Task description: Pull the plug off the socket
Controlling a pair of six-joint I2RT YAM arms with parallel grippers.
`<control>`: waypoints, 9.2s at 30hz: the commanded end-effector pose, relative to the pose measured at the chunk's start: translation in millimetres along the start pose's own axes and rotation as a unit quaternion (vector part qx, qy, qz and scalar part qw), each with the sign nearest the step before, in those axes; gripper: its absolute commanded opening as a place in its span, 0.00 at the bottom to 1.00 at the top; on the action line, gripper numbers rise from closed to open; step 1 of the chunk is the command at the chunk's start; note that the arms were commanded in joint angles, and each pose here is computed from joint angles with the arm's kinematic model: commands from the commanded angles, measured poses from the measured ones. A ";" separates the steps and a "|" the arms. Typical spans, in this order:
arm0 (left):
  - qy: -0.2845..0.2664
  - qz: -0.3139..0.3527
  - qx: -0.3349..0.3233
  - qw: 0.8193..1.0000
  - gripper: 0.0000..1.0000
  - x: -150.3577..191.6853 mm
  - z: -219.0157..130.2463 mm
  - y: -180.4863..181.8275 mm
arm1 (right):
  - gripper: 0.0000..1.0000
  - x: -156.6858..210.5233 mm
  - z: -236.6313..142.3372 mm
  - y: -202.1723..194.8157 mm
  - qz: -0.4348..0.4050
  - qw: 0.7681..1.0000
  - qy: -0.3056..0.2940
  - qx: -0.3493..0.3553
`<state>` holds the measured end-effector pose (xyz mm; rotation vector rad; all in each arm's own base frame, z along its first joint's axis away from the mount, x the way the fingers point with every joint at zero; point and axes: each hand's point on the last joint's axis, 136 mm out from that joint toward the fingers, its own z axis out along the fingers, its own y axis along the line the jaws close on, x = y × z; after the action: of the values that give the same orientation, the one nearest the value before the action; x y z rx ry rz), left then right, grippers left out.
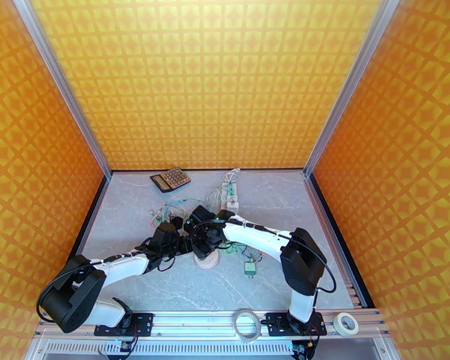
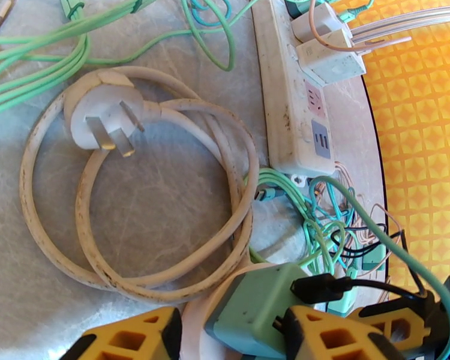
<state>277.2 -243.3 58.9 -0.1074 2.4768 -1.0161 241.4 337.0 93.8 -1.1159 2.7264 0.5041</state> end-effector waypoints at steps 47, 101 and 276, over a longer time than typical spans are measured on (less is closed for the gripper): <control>0.071 -0.099 -0.052 0.991 0.71 22.6 -68.4 35.7 | 0.20 -38.4 9.9 55.5 -0.156 0.970 -0.177 -0.050; 0.175 -0.113 -0.208 0.956 0.44 111.7 -52.1 127.5 | 0.17 -61.1 -20.1 82.6 -0.189 0.967 -0.167 -0.024; 0.119 0.067 -0.286 0.949 0.25 20.5 -48.6 37.4 | 0.33 33.0 101.5 -32.0 0.320 0.946 -0.046 -0.029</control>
<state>245.8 -180.4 50.7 0.0055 2.8604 -0.1948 260.4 358.9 33.9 -0.1636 2.8113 0.9316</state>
